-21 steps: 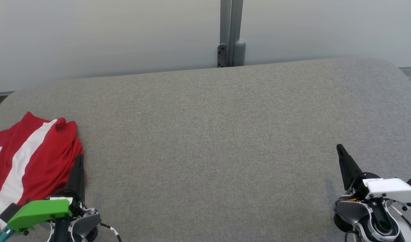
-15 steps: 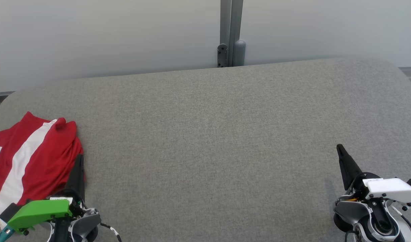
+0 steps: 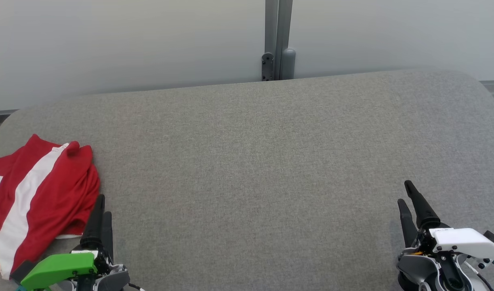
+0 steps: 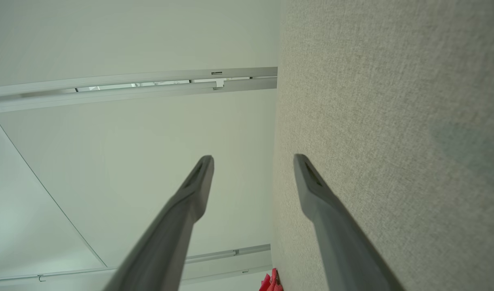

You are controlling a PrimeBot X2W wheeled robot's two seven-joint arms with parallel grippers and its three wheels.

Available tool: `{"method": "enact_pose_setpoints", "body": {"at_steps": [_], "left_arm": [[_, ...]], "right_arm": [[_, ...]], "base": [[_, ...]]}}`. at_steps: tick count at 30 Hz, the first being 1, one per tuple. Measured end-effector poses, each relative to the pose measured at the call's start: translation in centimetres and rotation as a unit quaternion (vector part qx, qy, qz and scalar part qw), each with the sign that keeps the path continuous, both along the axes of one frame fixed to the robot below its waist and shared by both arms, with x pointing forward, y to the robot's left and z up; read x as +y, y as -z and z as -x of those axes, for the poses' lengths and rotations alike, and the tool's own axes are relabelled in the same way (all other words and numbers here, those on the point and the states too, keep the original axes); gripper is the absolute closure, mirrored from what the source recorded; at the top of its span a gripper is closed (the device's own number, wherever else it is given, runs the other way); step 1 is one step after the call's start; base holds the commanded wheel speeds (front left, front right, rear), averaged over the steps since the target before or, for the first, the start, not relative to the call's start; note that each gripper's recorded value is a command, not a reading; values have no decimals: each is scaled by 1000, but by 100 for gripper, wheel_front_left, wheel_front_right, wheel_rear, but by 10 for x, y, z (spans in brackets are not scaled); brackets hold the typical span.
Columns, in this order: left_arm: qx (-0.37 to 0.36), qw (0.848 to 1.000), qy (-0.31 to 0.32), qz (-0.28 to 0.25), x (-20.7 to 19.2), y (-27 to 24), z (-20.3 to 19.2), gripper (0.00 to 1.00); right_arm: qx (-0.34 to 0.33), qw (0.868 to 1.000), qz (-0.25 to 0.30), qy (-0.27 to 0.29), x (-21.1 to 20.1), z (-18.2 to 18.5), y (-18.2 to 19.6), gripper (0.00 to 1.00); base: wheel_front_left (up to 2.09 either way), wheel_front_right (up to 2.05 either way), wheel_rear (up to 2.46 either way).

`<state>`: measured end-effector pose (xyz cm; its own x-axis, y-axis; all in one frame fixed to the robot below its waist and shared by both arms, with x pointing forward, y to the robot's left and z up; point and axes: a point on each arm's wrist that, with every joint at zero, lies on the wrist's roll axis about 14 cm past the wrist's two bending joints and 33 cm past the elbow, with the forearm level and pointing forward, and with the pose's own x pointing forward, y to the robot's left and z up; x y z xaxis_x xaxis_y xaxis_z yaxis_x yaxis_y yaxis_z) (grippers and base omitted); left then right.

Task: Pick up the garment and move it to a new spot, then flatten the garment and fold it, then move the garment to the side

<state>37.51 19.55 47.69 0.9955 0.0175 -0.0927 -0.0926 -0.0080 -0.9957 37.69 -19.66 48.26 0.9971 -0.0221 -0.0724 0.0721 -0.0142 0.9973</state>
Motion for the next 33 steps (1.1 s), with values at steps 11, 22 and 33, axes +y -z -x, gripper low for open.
{"method": "enact_pose_setpoints", "body": {"at_steps": [11,22,33], "left_arm": [[1,998,0,-55,-4,0,0,0],[0,980,20,-199,-8,-2,-1,0],[-7,944,36,-328,-12,-5,-2,0]], "right_arm": [[-9,994,112,3,-4,-1,-9,0],[-31,957,286,-14,1,-5,-26,0],[-42,908,417,-30,6,-4,-30,0]], "base": [[0,0,0],[0,0,0],[0,0,0]]}}
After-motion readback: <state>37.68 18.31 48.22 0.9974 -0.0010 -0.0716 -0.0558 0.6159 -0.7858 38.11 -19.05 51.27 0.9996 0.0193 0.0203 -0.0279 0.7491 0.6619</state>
